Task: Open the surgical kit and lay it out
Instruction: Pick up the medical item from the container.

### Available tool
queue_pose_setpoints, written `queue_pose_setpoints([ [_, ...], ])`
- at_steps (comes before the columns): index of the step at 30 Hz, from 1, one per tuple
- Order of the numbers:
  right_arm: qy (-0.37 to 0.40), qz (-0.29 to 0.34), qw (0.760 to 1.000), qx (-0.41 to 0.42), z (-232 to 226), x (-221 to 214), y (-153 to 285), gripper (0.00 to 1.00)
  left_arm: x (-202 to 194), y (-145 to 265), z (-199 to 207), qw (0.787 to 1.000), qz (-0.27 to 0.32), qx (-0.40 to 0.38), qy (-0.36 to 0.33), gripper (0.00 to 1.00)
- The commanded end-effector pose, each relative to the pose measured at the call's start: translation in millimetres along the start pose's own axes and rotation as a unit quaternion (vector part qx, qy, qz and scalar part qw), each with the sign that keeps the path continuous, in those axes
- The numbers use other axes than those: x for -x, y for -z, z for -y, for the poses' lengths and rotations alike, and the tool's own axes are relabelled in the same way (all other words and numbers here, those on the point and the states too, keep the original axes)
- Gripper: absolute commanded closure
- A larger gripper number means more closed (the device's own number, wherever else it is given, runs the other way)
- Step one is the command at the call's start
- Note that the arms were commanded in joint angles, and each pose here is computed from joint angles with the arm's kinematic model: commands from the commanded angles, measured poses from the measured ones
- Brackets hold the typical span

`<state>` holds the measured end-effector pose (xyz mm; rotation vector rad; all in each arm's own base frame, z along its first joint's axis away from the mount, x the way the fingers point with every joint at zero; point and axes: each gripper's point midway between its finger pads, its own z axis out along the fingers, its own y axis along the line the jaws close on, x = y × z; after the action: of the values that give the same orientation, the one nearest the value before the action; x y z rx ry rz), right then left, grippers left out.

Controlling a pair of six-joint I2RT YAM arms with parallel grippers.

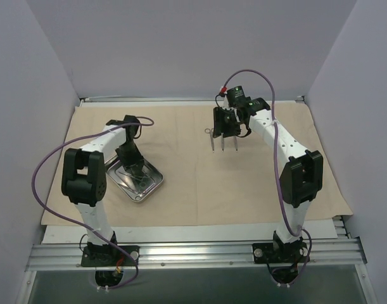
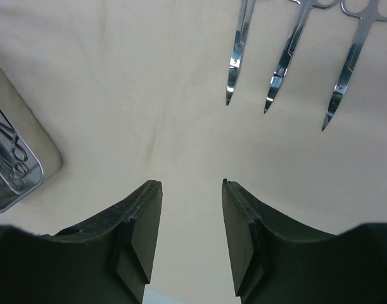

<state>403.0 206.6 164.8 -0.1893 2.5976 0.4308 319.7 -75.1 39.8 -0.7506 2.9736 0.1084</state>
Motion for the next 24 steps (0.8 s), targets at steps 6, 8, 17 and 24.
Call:
queue_pose_setpoints([
  [6,0.003,0.031,0.999,0.016,-14,13,20,0.57,28,43,-12,0.998,0.050,-0.014,0.023,0.51],
  [8,0.004,0.031,0.999,0.017,-15,13,21,0.57,35,36,-13,0.998,0.048,-0.026,0.034,0.49],
  [17,0.008,0.029,1.000,0.010,-12,12,22,0.57,48,6,-26,0.997,0.029,-0.030,0.065,0.46],
  [24,0.008,0.030,0.999,0.007,-11,15,24,0.57,50,-12,-25,0.997,0.013,-0.021,0.069,0.46],
])
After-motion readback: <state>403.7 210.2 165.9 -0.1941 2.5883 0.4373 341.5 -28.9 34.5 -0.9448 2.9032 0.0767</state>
